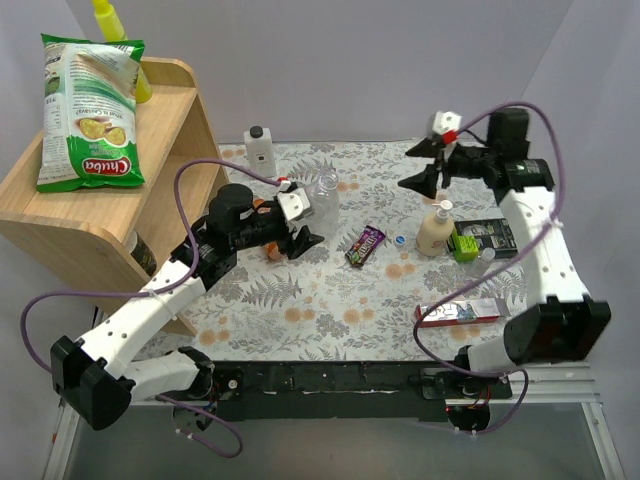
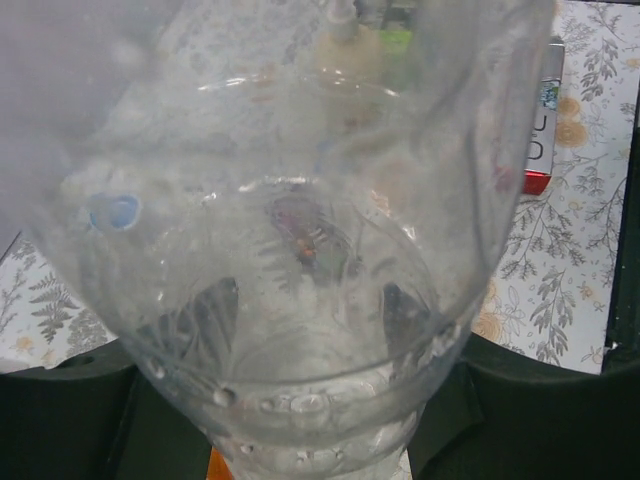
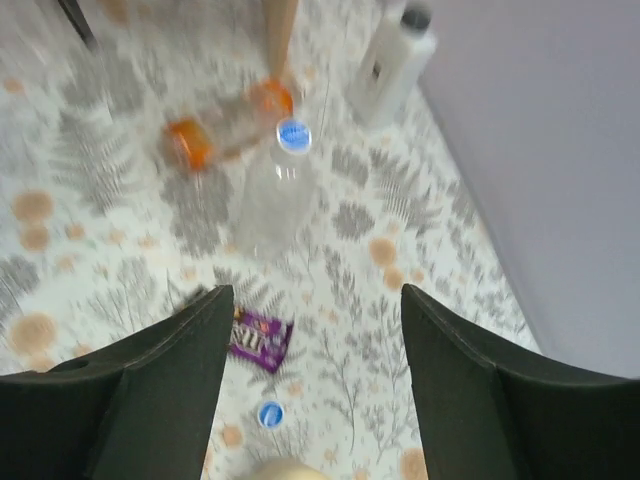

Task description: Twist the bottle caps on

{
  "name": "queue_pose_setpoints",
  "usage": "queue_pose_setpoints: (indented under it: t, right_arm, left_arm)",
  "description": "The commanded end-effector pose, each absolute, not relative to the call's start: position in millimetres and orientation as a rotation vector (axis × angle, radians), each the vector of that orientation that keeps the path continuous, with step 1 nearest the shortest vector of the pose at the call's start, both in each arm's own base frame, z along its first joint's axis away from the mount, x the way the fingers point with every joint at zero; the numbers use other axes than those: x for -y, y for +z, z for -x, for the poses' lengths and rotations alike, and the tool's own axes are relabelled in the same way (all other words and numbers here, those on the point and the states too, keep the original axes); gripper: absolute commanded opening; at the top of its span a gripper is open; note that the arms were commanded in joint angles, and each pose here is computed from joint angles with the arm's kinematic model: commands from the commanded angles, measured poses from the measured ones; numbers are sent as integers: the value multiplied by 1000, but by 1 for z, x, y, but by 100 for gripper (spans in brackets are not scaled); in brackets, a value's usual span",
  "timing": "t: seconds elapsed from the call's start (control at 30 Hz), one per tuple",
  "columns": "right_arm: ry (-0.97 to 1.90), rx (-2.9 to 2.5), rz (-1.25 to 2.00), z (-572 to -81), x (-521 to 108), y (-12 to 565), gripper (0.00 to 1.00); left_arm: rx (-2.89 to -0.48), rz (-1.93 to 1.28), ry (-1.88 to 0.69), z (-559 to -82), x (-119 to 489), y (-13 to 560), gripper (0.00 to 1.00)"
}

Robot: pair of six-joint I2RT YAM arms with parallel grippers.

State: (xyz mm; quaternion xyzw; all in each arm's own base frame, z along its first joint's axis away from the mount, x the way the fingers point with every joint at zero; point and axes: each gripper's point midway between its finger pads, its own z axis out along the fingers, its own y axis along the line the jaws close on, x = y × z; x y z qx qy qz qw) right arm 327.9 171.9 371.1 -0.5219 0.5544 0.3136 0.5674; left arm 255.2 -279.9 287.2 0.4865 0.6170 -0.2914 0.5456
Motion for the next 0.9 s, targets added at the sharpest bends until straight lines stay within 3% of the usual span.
queue_pose_setpoints:
  t: [0.0, 0.13, 0.27, 0.43, 0.87]
  right_arm:
    - [493, -1481, 1728, -346, -155, 229, 72]
    - [374, -1621, 1907, -369, -146, 164, 70]
    - [345, -1678, 1978, -382, -146, 114, 78]
    - [321, -1739, 2054, -399, -144, 89, 78]
    - [301, -1784, 2152, -388, -139, 53, 74]
  left_arm:
    - [-1447, -1102, -622, -265, 261, 294, 0]
    - [-1466, -1067, -623, -269, 248, 294, 0]
    - [-1485, -1047, -602, -273, 237, 291, 0]
    - [-1518, -1016, -595, -277, 225, 288, 0]
    - [-1556, -993, -616, -282, 222, 279, 0]
